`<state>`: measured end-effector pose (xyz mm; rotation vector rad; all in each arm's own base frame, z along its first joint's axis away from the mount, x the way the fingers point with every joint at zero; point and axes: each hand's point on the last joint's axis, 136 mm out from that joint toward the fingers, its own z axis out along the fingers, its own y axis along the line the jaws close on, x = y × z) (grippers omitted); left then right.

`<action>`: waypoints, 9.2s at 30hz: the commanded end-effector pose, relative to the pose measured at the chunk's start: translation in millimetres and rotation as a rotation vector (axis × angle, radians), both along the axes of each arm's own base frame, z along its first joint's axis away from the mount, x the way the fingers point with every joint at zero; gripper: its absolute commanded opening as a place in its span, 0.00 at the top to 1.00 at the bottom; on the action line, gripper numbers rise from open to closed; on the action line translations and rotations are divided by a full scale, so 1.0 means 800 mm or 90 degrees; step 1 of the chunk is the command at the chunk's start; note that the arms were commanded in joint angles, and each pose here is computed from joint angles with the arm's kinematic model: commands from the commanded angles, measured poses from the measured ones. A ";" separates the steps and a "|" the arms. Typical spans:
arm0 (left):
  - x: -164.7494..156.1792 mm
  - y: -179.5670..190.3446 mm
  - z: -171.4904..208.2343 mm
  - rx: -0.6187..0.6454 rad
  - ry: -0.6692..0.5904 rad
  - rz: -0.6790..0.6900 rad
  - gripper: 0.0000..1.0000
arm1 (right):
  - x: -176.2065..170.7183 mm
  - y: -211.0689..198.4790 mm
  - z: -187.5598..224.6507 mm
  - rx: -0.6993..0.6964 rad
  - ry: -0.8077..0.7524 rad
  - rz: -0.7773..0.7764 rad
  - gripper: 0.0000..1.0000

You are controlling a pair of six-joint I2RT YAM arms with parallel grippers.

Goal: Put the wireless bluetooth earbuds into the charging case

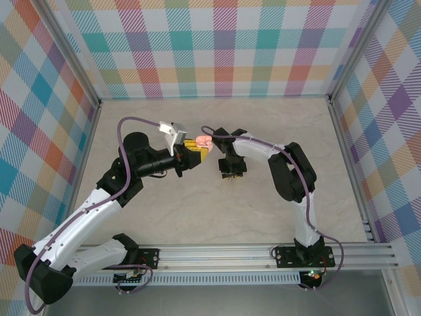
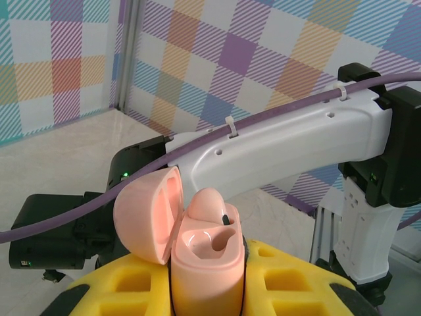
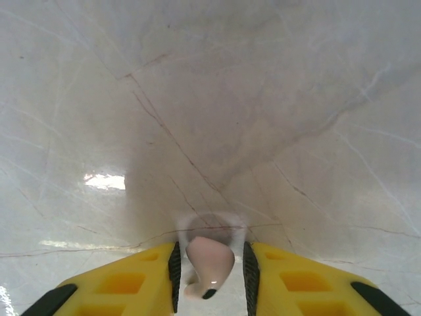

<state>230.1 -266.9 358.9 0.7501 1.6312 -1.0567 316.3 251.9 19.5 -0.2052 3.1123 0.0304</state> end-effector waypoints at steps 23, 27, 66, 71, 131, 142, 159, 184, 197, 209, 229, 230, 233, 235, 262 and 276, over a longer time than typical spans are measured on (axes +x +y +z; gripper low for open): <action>-0.009 -0.006 0.015 -0.009 -0.012 -0.022 0.87 | 0.004 0.016 0.000 0.002 0.017 0.006 0.67; -0.008 -0.005 0.014 -0.008 -0.011 -0.019 0.87 | 0.004 0.022 0.002 0.010 0.015 0.018 0.68; 0.012 0.002 -0.007 0.021 0.020 0.042 0.88 | 0.005 0.014 0.005 0.059 -0.018 -0.006 0.79; 0.028 0.005 -0.023 0.039 0.053 0.082 0.88 | 0.009 0.009 0.008 0.110 -0.018 -0.026 0.81; 0.049 -0.057 -0.190 0.084 0.091 -0.111 0.80 | -0.042 0.016 0.304 0.569 -0.264 0.116 0.84; 0.024 -0.073 -0.158 0.075 0.051 -0.177 0.80 | -0.060 0.027 0.327 0.548 -0.303 0.183 0.84; 0.018 -0.072 -0.130 0.071 0.036 -0.179 0.80 | -0.064 0.030 0.320 0.515 -0.302 0.203 0.84; 0.019 -0.077 -0.122 0.058 0.060 -0.185 0.79 | -0.065 0.037 0.302 0.487 -0.289 0.213 0.83; 0.026 -0.078 -0.123 0.061 0.071 -0.168 0.79 | -0.073 0.047 0.298 0.478 -0.271 0.240 0.83; 0.032 -0.080 -0.119 0.058 0.069 -0.162 0.80 | -0.076 0.049 0.299 0.466 -0.273 0.251 0.74; 0.027 -0.079 -0.116 0.059 0.064 -0.171 0.80 | -0.064 0.027 0.333 0.438 -0.364 0.208 0.60; 0.028 -0.078 -0.116 0.059 0.064 -0.168 0.80 | -0.059 0.020 0.334 0.425 -0.379 0.190 0.59; 0.027 -0.074 -0.112 0.065 0.059 -0.157 0.80 | -0.050 0.004 0.334 0.404 -0.411 0.148 0.56; 0.024 -0.071 -0.109 0.064 0.052 -0.153 0.80 | -0.049 -0.003 0.333 0.404 -0.415 0.131 0.57; -0.002 -0.050 -0.029 -0.002 -0.017 -0.141 0.81 | -0.061 0.027 0.323 0.642 -0.289 0.159 0.80; 0.001 -0.054 -0.041 0.001 0.013 -0.146 0.81 | -0.077 0.039 0.353 0.723 -0.297 0.213 0.80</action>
